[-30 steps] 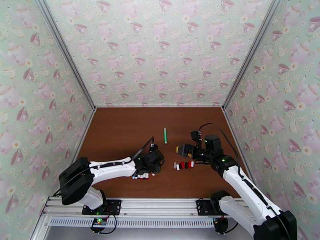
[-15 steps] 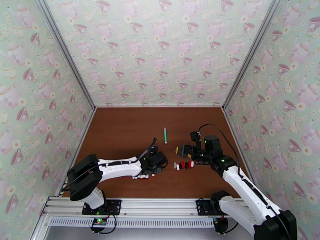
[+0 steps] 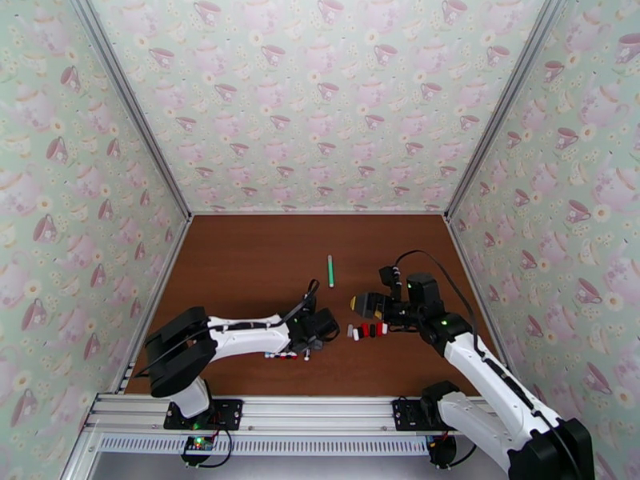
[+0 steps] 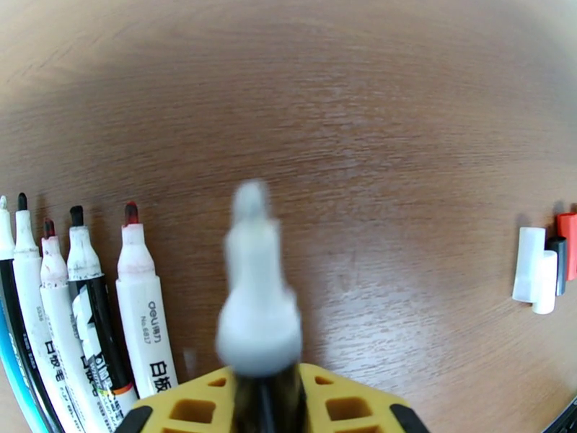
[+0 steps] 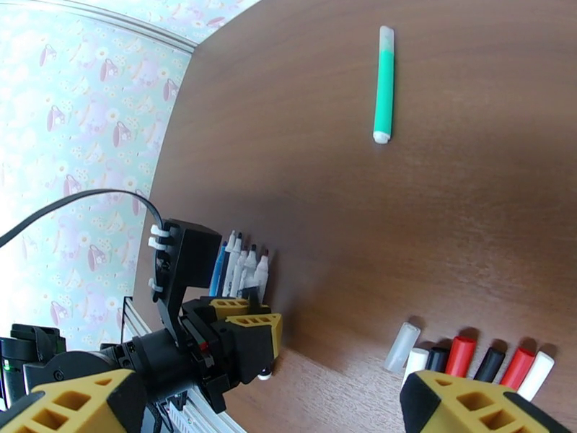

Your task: Open the pen caps

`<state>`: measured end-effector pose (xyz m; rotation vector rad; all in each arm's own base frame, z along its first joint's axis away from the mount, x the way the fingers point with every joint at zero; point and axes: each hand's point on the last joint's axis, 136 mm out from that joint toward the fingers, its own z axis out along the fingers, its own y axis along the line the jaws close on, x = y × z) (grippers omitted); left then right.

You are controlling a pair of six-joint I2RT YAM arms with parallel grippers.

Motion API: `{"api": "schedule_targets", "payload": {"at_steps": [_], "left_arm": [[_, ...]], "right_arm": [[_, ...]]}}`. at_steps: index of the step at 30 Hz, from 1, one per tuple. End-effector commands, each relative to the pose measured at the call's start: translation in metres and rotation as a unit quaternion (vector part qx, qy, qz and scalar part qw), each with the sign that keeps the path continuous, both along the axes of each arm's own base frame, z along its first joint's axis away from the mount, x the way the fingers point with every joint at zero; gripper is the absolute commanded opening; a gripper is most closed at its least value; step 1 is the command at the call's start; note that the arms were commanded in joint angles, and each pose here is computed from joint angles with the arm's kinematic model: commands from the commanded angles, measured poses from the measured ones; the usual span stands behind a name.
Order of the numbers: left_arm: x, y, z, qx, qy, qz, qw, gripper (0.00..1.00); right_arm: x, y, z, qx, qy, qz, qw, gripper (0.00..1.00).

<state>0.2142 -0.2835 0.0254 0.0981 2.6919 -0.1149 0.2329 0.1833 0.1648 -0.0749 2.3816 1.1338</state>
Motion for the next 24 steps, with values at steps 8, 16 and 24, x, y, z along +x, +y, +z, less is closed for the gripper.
{"api": "schedule_targets", "payload": {"at_steps": [8,16,24], "left_arm": [[0.007,0.0,0.013,0.015,-0.017,0.013,1.0,0.27],[-0.002,-0.042,0.033,-0.08,0.005,-0.057,0.995,0.26],[-0.012,-0.057,0.01,-0.09,0.047,-0.075,0.992,0.25]], "right_arm": [[0.001,-0.001,-0.003,-0.007,-0.002,-0.008,1.0,1.0],[0.0,0.0,-0.003,-0.007,0.0,-0.008,1.0,1.0],[-0.002,-0.001,-0.005,-0.011,0.005,-0.008,1.0,1.0]]}}
